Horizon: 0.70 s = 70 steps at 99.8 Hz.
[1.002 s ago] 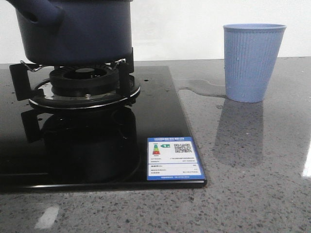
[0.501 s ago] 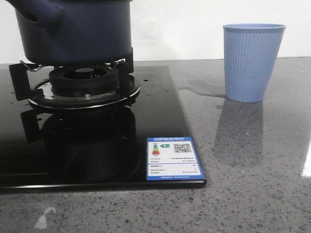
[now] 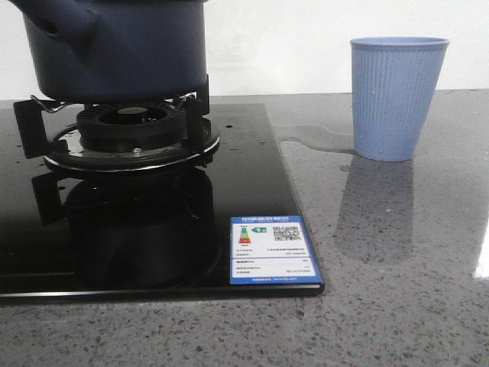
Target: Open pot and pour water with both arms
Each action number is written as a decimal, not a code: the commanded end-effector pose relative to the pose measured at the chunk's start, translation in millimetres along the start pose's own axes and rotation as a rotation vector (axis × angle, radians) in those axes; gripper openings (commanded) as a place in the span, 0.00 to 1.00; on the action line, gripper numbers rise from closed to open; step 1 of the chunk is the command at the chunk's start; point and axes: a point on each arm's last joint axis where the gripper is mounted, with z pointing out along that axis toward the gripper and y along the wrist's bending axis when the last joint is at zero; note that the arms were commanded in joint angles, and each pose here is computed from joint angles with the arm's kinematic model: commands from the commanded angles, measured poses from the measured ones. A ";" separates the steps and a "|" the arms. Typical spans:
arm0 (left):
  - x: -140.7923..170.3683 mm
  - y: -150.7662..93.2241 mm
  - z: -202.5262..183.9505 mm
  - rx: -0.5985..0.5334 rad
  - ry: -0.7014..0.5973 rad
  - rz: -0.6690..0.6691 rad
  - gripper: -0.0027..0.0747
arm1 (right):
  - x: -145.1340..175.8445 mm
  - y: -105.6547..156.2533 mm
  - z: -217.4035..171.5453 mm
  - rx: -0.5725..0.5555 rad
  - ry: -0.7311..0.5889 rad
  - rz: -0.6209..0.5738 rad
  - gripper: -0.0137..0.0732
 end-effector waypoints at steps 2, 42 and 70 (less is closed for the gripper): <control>-24.9 -5.5 -6.0 0.014 -0.101 0.000 0.74 | -16.2 -0.1 -2.0 0.019 -0.091 -0.005 0.90; -28.1 -16.8 3.1 0.057 -0.113 0.004 0.37 | -16.2 -0.1 -2.0 0.019 -0.091 -0.005 0.90; -52.2 -6.4 -22.3 -0.007 -0.296 -0.105 0.33 | -17.7 -4.4 -0.7 0.056 -0.143 -0.009 0.90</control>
